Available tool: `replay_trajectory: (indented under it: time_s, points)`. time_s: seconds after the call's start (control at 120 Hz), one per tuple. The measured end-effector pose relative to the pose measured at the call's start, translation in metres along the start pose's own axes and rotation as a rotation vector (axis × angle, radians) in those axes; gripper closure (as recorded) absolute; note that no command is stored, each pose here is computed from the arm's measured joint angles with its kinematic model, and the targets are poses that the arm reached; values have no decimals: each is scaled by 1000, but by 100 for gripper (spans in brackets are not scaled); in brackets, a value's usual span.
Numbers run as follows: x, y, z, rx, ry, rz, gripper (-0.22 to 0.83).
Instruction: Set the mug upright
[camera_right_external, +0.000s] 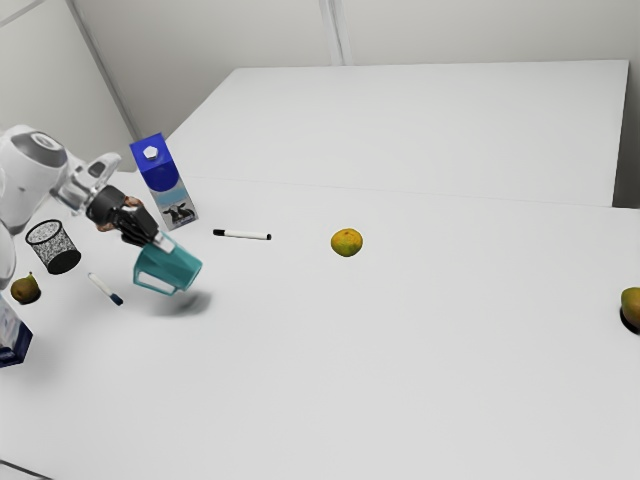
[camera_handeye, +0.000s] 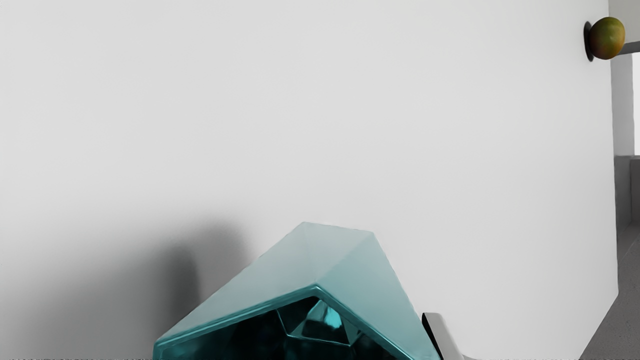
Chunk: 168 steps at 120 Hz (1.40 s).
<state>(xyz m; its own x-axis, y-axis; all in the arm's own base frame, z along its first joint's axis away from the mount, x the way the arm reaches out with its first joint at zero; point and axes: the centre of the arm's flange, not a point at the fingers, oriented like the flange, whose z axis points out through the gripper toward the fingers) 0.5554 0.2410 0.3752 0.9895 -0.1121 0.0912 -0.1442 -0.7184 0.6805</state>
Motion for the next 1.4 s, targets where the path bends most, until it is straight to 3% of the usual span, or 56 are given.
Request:
replay_trajectory:
  time_s: [0.258, 0.433, 0.9, 1.4]
  points:
    - [13, 58, 45, 356, -107, 1, 79]
    - [17, 67, 60, 517, -107, -64, 79]
    - [-13, 89, 91, 668, -56, -317, 79]
    - [-30, 134, 137, 792, -61, -420, 79]
